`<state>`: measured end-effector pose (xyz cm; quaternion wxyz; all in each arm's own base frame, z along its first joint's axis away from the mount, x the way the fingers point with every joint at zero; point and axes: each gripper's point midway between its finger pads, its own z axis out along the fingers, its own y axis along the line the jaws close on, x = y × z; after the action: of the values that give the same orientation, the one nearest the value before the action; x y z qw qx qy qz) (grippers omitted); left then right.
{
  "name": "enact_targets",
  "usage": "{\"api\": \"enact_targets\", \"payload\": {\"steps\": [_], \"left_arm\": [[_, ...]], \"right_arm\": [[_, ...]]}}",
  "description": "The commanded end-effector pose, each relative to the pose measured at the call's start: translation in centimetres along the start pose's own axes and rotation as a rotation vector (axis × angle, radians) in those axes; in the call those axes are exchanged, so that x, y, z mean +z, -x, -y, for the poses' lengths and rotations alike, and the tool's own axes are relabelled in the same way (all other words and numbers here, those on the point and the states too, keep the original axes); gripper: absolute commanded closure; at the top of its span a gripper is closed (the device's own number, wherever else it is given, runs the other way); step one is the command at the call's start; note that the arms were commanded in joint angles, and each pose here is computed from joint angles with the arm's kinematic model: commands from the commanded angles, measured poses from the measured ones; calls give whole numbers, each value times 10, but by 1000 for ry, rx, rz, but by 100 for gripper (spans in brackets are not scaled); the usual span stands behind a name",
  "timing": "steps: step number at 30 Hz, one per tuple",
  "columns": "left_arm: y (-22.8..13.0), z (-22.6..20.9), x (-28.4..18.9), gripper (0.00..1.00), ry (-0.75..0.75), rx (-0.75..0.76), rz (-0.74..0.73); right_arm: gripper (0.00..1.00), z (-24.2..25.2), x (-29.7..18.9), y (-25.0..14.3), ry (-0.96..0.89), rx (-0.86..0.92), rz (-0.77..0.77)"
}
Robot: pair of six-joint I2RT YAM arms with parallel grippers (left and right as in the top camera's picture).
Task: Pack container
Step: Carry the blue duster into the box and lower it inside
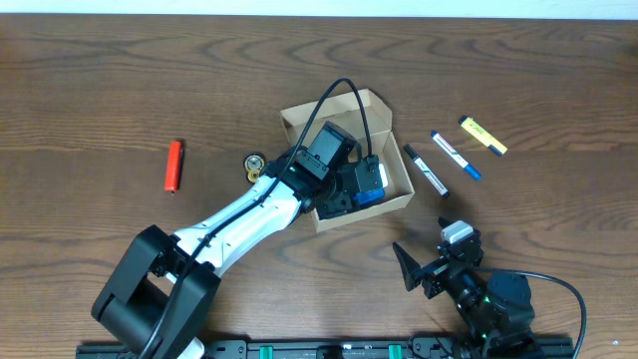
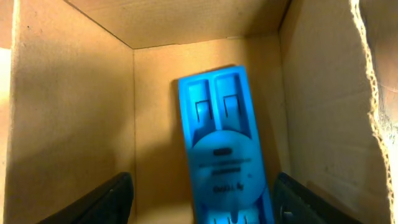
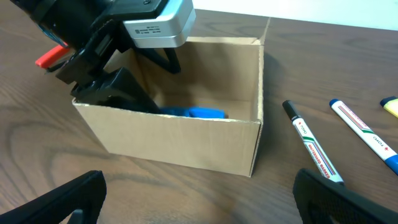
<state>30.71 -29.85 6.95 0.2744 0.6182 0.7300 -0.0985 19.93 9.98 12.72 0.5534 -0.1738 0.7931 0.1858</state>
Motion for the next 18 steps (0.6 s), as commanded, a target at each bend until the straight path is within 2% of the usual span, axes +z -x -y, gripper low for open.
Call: {"api": "enact_targets", "payload": {"steps": [1, 6, 10, 14, 18], "left_arm": [[4, -5, -2, 28, 3, -9, 12], [15, -14, -10, 28, 26, -60, 42], [34, -38, -29, 28, 93, -182, 85], [34, -70, -55, 28, 234, -341, 58], [12, -91, -79, 32, 401, -519, -25]], "right_arm": [[1, -5, 1, -2, 23, -14, -2], [1, -5, 1, -2, 23, -14, -2], [1, -5, 1, -2, 23, -14, -2], [1, -5, 1, -2, 23, -14, -2], [1, -5, 1, -2, 23, -14, -2]]}}
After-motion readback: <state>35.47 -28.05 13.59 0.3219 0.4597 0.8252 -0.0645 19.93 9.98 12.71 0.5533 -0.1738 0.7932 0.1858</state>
